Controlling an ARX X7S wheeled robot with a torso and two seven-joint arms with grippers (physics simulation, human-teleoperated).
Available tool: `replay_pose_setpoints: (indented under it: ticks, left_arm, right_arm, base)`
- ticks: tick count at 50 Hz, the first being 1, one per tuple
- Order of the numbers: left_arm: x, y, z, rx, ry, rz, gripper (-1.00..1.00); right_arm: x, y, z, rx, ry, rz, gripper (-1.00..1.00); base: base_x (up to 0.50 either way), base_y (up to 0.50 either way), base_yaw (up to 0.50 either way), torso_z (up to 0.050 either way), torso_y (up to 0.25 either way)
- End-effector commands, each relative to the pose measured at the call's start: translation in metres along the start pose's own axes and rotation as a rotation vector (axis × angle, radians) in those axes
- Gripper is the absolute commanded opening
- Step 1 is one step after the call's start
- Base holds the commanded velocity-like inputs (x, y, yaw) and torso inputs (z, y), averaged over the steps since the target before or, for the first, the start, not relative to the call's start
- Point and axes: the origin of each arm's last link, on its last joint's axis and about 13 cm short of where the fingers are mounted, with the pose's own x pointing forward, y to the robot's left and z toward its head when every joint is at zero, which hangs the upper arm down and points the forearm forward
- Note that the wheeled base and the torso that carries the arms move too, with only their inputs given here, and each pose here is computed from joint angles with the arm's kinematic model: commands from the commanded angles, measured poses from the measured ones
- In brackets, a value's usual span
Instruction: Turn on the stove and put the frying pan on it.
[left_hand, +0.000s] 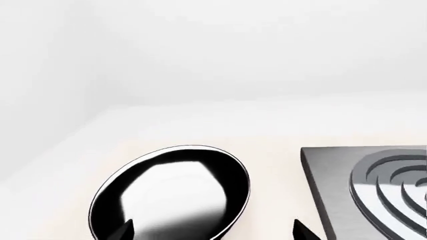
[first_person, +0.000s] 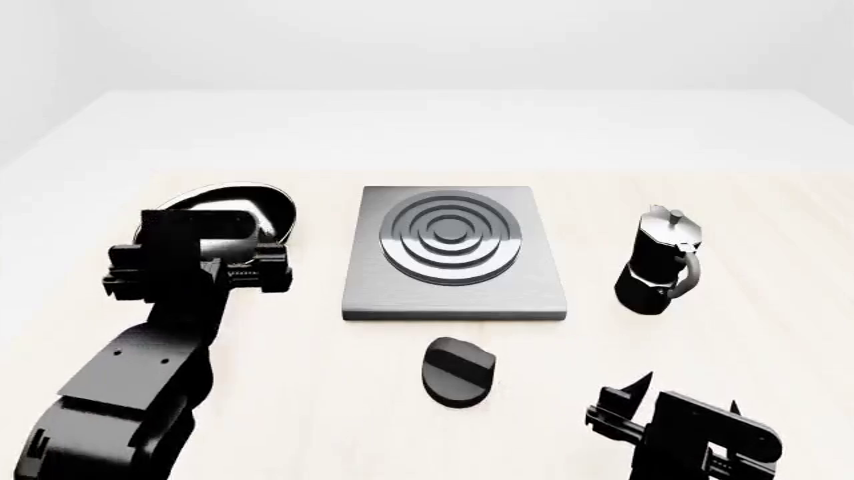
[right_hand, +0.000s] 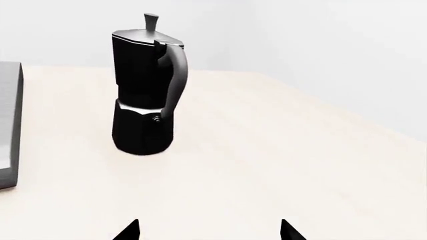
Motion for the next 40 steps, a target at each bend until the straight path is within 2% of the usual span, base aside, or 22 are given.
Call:
replay_pose_setpoints:
  ticks: [1, 8, 12, 13, 21, 29, 33, 40]
  left_arm:
    - [0.020, 0.011, -0.005, -0.013, 0.131, 0.057, 1.00]
    - [0.024, 0.011, -0.012, -0.021, 0.182, 0.067, 1.00]
    - [0.025, 0.010, -0.013, -0.055, 0.225, 0.069, 1.00]
    - [0.025, 0.010, -0.013, -0.039, 0.222, 0.076, 1.00]
    - [0.027, 0.009, -0.014, -0.088, 0.306, 0.045, 1.00]
    - [0.030, 0.009, -0.015, -0.108, 0.335, 0.041, 1.00]
    - [0.030, 0.010, -0.018, -0.094, 0.351, 0.063, 1.00]
    - [0.035, 0.013, -0.017, -0.123, 0.375, 0.074, 1.00]
  right_arm:
    - [-0.001, 0.000, 0.000, 0.000, 0.003, 0.000, 1.00]
    - [-0.001, 0.000, 0.001, -0.001, -0.001, 0.004, 1.00]
    - [-0.001, 0.000, 0.000, -0.001, 0.001, 0.004, 1.00]
    - [0.000, 0.000, 0.000, -0.002, 0.002, 0.004, 1.00]
    - [0.000, 0.001, 0.000, -0.001, 0.003, 0.002, 1.00]
    - [0.000, 0.001, 0.000, 0.001, 0.003, 0.003, 1.00]
    - [0.000, 0.000, 0.000, 0.004, 0.002, 0.000, 1.00]
    - [0.000, 0.000, 0.000, 0.005, 0.004, 0.002, 1.00]
  base:
    - [0.00, 0.00, 0.00, 0.000, 0.000]
    - [0.00, 0.00, 0.00, 0.000, 0.000]
    - [0.00, 0.00, 0.00, 0.000, 0.000]
    - [0.00, 0.00, 0.00, 0.000, 0.000]
    - [0.00, 0.00, 0.00, 0.000, 0.000]
    - [0.00, 0.00, 0.00, 0.000, 0.000]
    - [0.00, 0.00, 0.00, 0.000, 0.000]
    - [0.00, 0.00, 0.00, 0.000, 0.000]
